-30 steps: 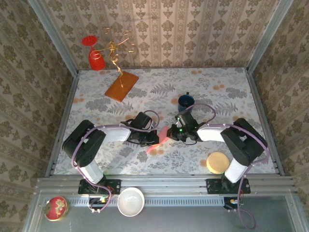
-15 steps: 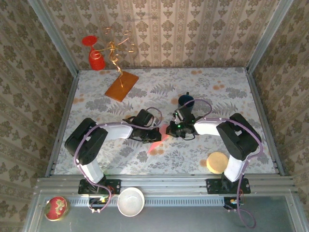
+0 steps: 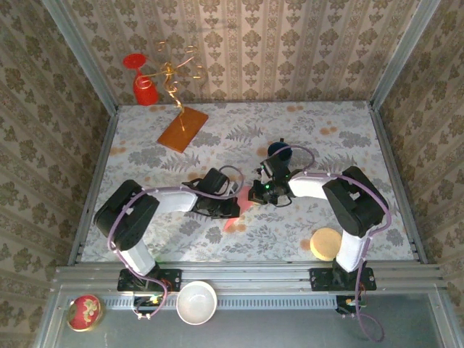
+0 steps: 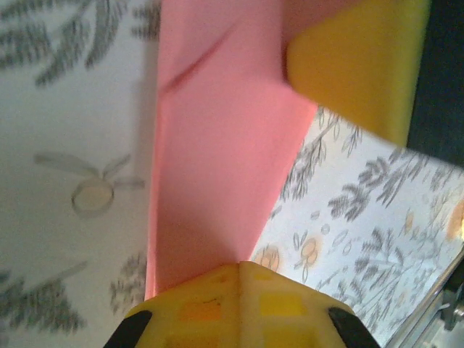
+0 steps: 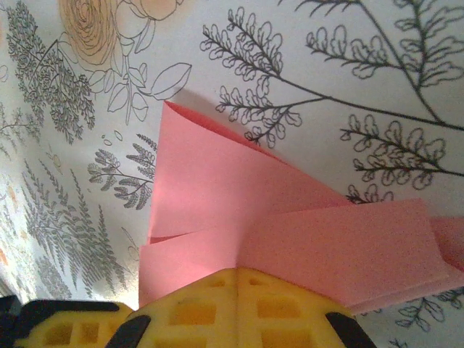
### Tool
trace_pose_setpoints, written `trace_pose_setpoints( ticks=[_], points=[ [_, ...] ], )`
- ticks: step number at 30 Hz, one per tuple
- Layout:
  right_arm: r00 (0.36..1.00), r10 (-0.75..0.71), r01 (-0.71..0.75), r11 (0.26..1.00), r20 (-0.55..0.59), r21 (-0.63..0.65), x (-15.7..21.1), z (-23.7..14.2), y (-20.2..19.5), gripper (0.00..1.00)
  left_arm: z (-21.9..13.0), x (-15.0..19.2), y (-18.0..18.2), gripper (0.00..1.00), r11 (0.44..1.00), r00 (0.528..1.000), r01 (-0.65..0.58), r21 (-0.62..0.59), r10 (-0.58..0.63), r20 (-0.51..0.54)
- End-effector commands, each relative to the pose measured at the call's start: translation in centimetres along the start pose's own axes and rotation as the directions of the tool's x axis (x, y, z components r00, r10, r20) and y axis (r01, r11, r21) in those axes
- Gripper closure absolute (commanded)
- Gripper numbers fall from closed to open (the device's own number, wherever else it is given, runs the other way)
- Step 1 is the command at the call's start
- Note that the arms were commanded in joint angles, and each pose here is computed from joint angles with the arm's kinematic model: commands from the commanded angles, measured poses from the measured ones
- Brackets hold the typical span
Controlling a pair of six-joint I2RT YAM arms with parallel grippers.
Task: Fold a paper plane with a square sheet of paper (pick it up from the middle)
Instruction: Fold the wing for the fifth time at the center of the table.
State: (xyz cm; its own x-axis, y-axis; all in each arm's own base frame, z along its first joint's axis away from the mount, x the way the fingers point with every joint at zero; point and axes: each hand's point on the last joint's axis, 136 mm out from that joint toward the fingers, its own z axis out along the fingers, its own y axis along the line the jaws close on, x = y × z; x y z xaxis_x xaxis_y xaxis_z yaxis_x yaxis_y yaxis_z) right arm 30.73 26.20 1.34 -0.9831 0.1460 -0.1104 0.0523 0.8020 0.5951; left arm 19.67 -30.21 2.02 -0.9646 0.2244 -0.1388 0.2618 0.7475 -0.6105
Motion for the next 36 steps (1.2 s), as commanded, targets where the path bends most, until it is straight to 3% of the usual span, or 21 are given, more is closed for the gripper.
trace_pose_setpoints(
  ticks=[1, 8, 13, 16, 19, 23, 26, 32, 36],
  points=[
    [0.998, 0.050, -0.042, 0.986, -0.041, 0.161, 1.2, 1.0, -4.7, 0.95, -0.6, 5.4, 2.8, 1.00, 0.993, 0.988, -0.001, -0.121, -0.018, -0.155],
    [0.999, 0.031, -0.025, 0.988, -0.040, 0.150, 1.0, 0.6, -4.2, 0.94, -2.7, 6.5, 2.9, 1.00, 0.988, 0.986, -0.050, -0.145, 0.026, -0.164],
    [0.999, -0.036, 0.038, 0.997, -0.028, 0.072, 0.2, -0.8, -1.4, 0.92, -4.9, 6.0, 3.5, 1.00, 0.989, 0.993, -0.026, -0.146, 0.009, -0.119],
    [0.996, -0.087, 0.087, 0.996, -0.009, 0.016, -0.2, -2.6, 1.2, 0.86, -6.9, 4.2, 2.8, 0.98, 0.993, 1.000, -0.011, -0.116, 0.007, -0.030],
    [0.994, -0.106, 0.105, 0.994, 0.028, 0.012, -0.3, -4.6, 2.9, 0.70, -8.9, 2.0, 2.7, 0.93, 0.995, 0.997, 0.031, -0.099, -0.024, 0.074],
    [0.997, -0.045, 0.040, 0.995, 0.058, 0.090, 0.4, -6.0, 2.9, 0.52, -11.8, -0.6, 4.1, 0.80, 0.987, 0.974, 0.109, -0.120, -0.082, 0.213],
    [0.997, -0.009, -0.005, 0.983, 0.078, 0.186, 1.3, -6.3, 2.5, 0.44, -14.0, -2.2, 6.0, 0.67, 0.974, 0.939, 0.191, -0.119, -0.146, 0.312],
    [0.986, 0.077, -0.123, 0.937, 0.150, 0.328, 2.5, -6.1, 1.9, 0.38, -16.8, -3.4, 9.2, 0.38, 0.951, 0.888, 0.272, -0.147, -0.189, 0.419],
    [0.974, 0.093, -0.165, 0.917, 0.207, 0.363, 2.3, -5.6, 2.5, 0.34, -17.2, -3.9, 10.4, 0.25, 0.945, 0.863, 0.290, -0.149, -0.191, 0.467]
  ],
)
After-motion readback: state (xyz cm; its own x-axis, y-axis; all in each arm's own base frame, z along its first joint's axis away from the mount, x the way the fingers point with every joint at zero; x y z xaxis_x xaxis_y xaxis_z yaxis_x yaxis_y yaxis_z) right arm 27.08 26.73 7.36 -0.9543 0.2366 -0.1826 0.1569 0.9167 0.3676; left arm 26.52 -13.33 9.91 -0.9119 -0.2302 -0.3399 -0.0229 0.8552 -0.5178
